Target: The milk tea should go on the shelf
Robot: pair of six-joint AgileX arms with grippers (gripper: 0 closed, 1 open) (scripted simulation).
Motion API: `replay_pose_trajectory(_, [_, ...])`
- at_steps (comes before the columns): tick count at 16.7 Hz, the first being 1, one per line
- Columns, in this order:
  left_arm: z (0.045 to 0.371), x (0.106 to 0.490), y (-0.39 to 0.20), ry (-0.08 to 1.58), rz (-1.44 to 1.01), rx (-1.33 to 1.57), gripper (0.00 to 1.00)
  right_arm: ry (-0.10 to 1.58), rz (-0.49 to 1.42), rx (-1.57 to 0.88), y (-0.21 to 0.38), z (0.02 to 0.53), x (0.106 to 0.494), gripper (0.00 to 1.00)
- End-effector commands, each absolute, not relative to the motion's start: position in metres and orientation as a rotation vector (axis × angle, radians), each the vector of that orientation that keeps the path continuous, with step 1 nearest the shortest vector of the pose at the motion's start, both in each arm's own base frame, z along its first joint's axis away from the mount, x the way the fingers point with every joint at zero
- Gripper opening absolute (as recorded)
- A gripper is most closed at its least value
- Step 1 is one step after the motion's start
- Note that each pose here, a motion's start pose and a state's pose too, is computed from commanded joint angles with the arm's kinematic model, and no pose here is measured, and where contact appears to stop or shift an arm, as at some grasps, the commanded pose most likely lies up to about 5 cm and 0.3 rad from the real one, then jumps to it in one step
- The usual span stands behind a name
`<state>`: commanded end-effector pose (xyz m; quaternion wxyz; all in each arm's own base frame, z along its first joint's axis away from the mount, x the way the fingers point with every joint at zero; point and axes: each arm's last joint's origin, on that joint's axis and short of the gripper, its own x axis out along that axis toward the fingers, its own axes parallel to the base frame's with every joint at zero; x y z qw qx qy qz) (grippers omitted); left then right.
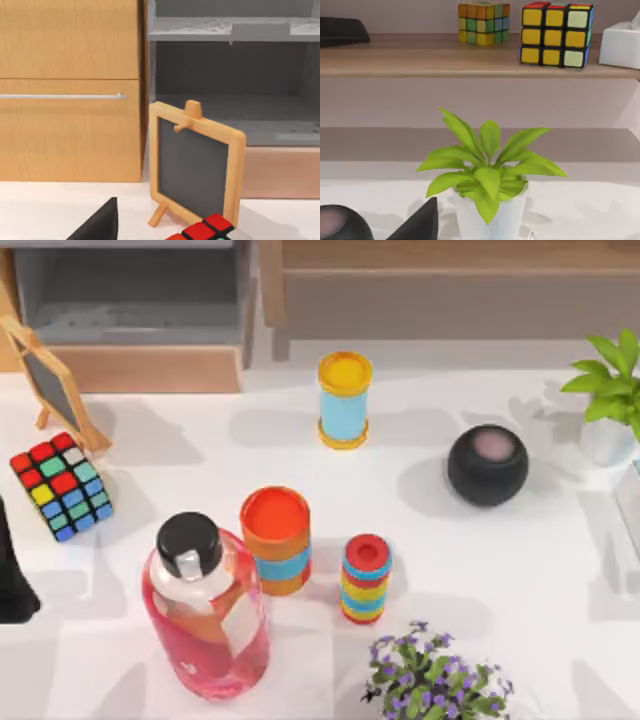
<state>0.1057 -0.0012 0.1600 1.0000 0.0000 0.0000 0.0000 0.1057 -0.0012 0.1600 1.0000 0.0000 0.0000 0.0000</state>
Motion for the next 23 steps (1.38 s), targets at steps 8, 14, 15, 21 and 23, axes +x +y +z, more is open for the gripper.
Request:
replay_pose_trajectory(8, [0.16, 0.106, -0.001, 0.0, 0.0, 0.0, 1.0, 0.001, -0.009, -0.04, -0.015, 0.17, 0.118, 1.0])
replay_pose_trajectory(14, [0.16, 0.106, -0.001, 0.0, 0.0, 0.0, 1.0, 0.101, -0.017, -0.072, -0.057, 0.165, 0.149, 1.0])
replay_pose_trajectory(15, [0.16, 0.106, -0.001, 0.0, 0.0, 0.0, 1.0, 0.12, -0.018, -0.07, -0.067, 0.161, 0.153, 1.0])
replay_pose_trajectory(21, [0.16, 0.106, -0.001, 0.0, 0.0, 0.0, 1.0, 0.196, -0.016, -0.027, -0.124, 0.124, 0.16, 1.0])
replay_pose_trajectory(23, [0.16, 0.106, -0.001, 0.0, 0.0, 0.0, 1.0, 0.201, -0.016, -0.016, -0.137, 0.114, 0.157, 1.0])
